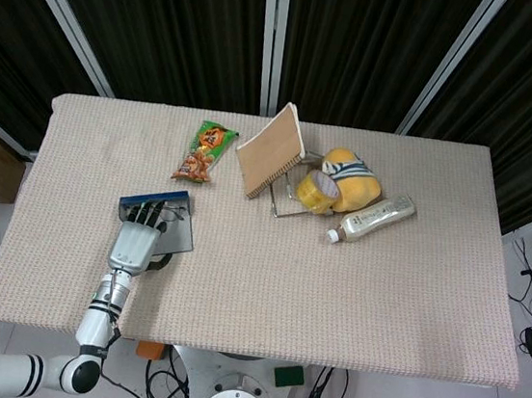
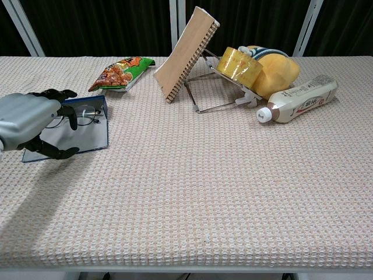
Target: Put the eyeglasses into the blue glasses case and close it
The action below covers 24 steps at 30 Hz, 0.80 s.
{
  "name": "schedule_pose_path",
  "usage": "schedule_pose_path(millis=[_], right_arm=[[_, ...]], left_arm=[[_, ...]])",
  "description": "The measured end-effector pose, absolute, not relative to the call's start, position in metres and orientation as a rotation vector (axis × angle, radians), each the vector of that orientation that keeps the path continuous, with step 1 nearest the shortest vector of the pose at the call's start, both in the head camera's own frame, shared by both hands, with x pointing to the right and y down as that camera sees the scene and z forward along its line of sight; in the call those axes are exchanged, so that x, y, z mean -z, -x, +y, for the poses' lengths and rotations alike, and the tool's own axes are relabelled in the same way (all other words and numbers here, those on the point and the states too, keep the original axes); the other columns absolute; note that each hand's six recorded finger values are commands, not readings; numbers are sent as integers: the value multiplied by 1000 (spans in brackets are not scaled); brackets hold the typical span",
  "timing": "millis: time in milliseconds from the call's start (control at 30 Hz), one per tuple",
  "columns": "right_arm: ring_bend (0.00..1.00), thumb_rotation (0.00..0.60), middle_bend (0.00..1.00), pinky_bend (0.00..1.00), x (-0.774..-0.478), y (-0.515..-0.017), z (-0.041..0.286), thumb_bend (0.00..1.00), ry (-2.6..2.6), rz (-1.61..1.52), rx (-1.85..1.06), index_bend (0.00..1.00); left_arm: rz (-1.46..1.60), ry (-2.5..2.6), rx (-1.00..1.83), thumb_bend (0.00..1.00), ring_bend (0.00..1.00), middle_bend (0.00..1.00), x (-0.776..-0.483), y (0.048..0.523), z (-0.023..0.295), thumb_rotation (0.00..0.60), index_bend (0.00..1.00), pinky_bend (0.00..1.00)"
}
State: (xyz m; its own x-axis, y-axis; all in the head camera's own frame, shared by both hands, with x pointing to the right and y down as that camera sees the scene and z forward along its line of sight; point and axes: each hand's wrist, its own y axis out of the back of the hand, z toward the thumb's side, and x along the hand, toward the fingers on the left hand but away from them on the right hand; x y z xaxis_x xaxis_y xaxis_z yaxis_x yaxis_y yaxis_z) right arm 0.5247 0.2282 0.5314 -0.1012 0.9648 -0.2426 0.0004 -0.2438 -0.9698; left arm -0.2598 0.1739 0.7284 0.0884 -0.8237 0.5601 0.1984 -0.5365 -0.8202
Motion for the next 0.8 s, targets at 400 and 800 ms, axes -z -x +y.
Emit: schedule_pose_path(millis=[400,800], right_arm=[[0,600,0,0,-533,-522,227,363,1338,-1140,-1461,0],[0,600,0,0,-532,-522,227,363,1337,-1138,-1459,0]], left_arm=[[556,1588,1617,231,0,0,-738,262,174,2,344,138],[432,1578,1682,233,0,0,-747,266,180,134,245,136]])
